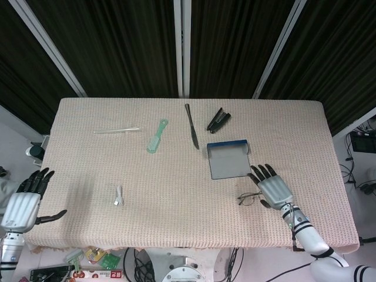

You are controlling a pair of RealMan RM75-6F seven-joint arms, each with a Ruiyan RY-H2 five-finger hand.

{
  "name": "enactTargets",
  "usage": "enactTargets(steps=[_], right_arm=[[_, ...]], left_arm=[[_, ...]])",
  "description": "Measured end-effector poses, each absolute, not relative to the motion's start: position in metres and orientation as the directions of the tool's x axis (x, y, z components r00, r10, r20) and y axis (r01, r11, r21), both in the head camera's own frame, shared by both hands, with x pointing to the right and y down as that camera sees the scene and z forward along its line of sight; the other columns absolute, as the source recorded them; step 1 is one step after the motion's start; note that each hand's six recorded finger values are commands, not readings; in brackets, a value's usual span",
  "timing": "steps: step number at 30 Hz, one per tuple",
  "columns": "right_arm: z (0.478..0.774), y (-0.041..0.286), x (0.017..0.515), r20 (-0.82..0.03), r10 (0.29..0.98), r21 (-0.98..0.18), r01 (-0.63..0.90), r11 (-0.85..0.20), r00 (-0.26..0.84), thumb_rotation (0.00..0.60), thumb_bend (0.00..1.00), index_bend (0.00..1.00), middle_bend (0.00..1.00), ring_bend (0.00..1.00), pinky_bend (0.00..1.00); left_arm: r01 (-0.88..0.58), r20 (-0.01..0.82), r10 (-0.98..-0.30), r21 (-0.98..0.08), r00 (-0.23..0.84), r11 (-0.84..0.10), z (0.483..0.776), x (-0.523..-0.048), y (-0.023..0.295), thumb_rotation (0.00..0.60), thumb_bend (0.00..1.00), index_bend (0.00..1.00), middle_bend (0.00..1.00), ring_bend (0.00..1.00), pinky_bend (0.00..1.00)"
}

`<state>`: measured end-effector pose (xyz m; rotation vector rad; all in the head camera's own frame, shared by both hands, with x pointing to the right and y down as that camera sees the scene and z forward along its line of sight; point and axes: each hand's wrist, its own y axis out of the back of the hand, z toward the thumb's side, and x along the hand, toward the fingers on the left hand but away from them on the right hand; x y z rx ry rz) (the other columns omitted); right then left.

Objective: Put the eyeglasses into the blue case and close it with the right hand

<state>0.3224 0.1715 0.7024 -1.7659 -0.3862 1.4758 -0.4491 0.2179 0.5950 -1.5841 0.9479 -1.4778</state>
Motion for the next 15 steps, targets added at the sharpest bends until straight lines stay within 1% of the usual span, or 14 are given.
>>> enactTargets(steps=[5, 13, 15], right_arm=[[0.7051, 0.1714, 0.3212, -0.682, 0.676, -0.731, -0.233, -0.641, 0.278, 0.600, 0.15, 0.26, 0.00, 0.00, 0.00], [0.7098, 0.1698, 0.3189, -0.678, 0.682, -0.735, -0.224, -0.640, 0.276, 0.600, 0.18, 0.31, 0.00, 0.00, 0.00], [0.7104, 0.1696, 0.3177, -0.675, 0.683, -0.737, -0.215, -0.641, 0.279, 0.600, 0.18, 0.35, 0.00, 0.00, 0.00]], left_arm=[[-0.023, 0.436, -0.899, -0.899, 0.051, -0.437, 0.5951, -0.4514, 0.2187, 0.408, 0.09, 0.05, 0.05, 0.04, 0.18], [-0.020, 0.443, -0.895, -0.896, 0.051, -0.444, 0.5963, -0.4526, 0.2201, 0.409, 0.09, 0.05, 0.05, 0.04, 0.18], [-0.018, 0.445, -0.894, -0.895, 0.048, -0.446, 0.5963, -0.4535, 0.2204, 0.409, 0.09, 0.05, 0.05, 0.04, 0.18]])
